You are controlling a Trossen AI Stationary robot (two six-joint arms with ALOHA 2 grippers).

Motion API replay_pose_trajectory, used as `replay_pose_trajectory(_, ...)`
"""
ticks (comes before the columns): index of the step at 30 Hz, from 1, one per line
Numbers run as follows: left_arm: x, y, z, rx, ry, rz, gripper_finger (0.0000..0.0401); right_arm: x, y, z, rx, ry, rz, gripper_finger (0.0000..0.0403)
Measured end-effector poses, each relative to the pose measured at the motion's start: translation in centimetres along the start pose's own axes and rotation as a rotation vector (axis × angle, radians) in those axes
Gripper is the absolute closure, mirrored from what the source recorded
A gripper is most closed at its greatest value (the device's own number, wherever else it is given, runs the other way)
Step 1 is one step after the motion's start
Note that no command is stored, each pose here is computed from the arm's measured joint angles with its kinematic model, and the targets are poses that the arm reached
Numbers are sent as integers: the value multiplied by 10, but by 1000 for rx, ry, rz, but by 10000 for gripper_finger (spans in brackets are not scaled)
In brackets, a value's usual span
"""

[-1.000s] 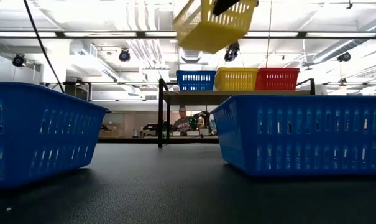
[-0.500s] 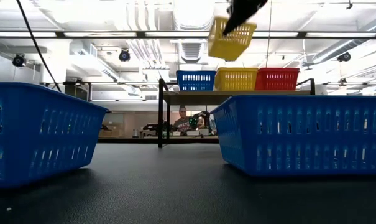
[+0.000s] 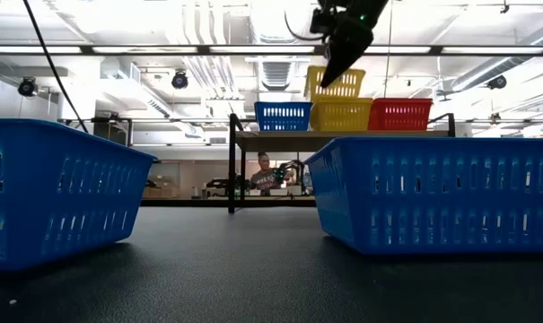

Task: Stack baskets on shelf by color
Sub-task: Stack the yellow bin on top of the yellow bin on the shelf

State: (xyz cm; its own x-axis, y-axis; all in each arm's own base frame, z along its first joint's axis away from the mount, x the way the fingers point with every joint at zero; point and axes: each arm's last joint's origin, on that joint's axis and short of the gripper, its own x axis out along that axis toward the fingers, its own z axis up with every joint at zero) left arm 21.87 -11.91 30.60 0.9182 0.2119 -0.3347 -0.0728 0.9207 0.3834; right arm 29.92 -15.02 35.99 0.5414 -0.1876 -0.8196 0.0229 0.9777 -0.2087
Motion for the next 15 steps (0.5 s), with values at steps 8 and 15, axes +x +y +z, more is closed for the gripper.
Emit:
replay_pose_trajectory(8,0,0,0,0,0,0,207,20,-3,-2,5,96,-39,392)
replay_pose_trajectory(15,0,0,0,-1,0,0,207,20,-3,-3,15,107,-35,347)
